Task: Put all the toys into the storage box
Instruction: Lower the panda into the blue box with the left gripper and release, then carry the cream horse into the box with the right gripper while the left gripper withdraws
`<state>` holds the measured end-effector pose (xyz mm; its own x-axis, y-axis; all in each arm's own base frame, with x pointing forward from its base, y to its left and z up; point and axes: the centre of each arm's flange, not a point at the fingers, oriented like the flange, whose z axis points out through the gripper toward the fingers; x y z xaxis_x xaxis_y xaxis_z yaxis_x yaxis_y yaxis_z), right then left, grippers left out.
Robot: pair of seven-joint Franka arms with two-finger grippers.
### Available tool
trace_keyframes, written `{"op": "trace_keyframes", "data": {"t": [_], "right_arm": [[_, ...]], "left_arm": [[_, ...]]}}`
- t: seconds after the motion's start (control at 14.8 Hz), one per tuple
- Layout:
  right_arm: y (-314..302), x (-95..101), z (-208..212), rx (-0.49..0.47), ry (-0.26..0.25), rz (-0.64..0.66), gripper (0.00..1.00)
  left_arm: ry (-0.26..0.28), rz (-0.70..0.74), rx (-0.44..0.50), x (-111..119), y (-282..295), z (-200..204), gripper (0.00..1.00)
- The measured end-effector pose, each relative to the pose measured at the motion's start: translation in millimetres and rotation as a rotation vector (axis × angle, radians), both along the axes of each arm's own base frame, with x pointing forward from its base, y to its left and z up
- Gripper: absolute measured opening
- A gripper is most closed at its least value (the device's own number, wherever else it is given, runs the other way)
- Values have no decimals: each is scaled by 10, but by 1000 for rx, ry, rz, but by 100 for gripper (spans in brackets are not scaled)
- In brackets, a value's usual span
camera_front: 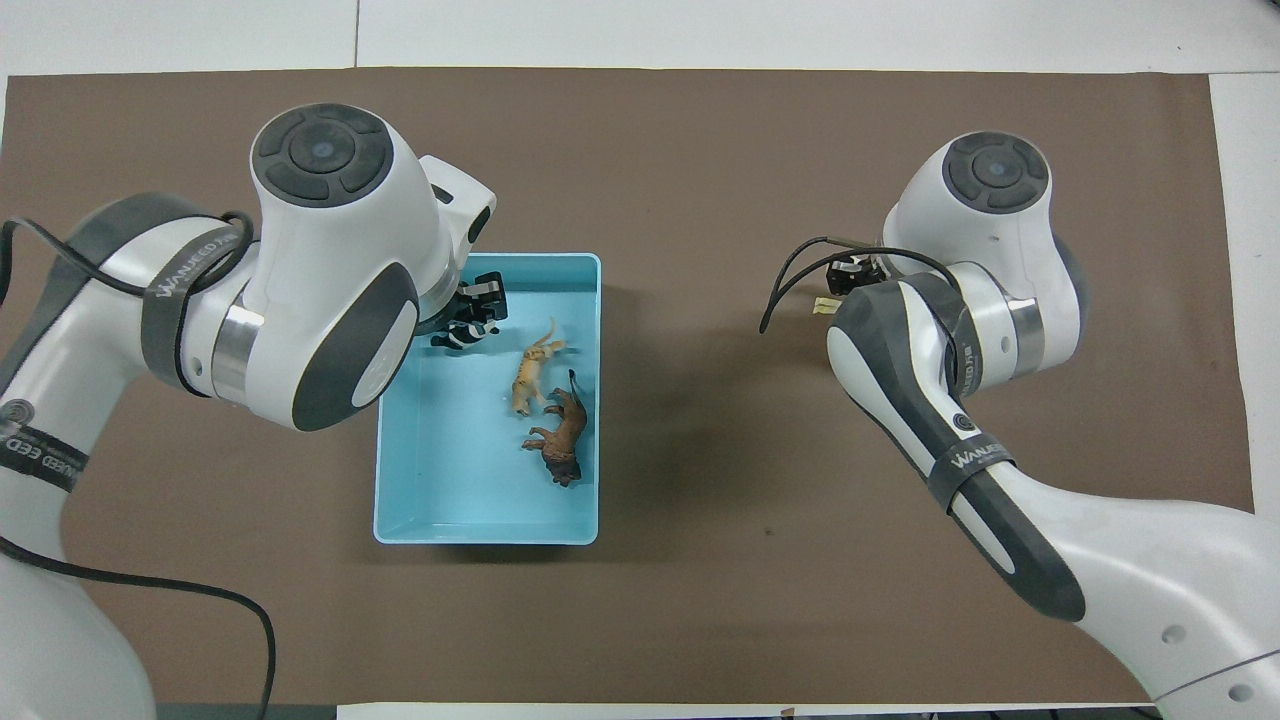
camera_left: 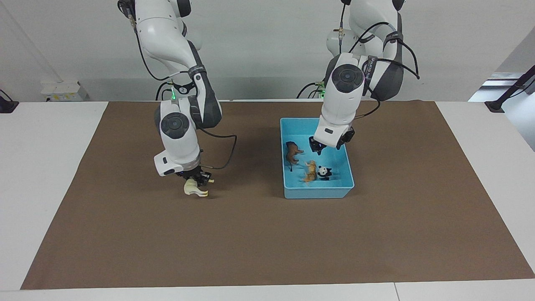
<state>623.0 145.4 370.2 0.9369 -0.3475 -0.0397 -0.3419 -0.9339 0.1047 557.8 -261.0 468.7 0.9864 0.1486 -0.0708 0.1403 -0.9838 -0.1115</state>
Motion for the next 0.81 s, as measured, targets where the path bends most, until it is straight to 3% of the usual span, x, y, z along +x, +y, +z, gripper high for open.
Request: {"op": "trace_keyframes", "data": {"t": [0.07,0.14,0.27,0.47,0.61,0.81], "right_arm": [[45,32,242,-1,3,3,41],[115,51,501,0,3,8,41],[414,33,1024,5,-18,-6,41],[1461,-163,1605,76,-109,-73,41],[2290,-387,1746,185,-170,-85,41],[3252,-721,1449,277,-222,-97,41]], "left_arm": [[-7,-27,-6,50,121,57,97],[-16,-51,-15,130,317,124,100],[-41,-93,-33,336,885,307,100],[-94,-132,-46,509,1924,689,100],[-128,-129,-45,379,2287,1055,100],[-85,-119,-44,-33,2342,1496,100]]}}
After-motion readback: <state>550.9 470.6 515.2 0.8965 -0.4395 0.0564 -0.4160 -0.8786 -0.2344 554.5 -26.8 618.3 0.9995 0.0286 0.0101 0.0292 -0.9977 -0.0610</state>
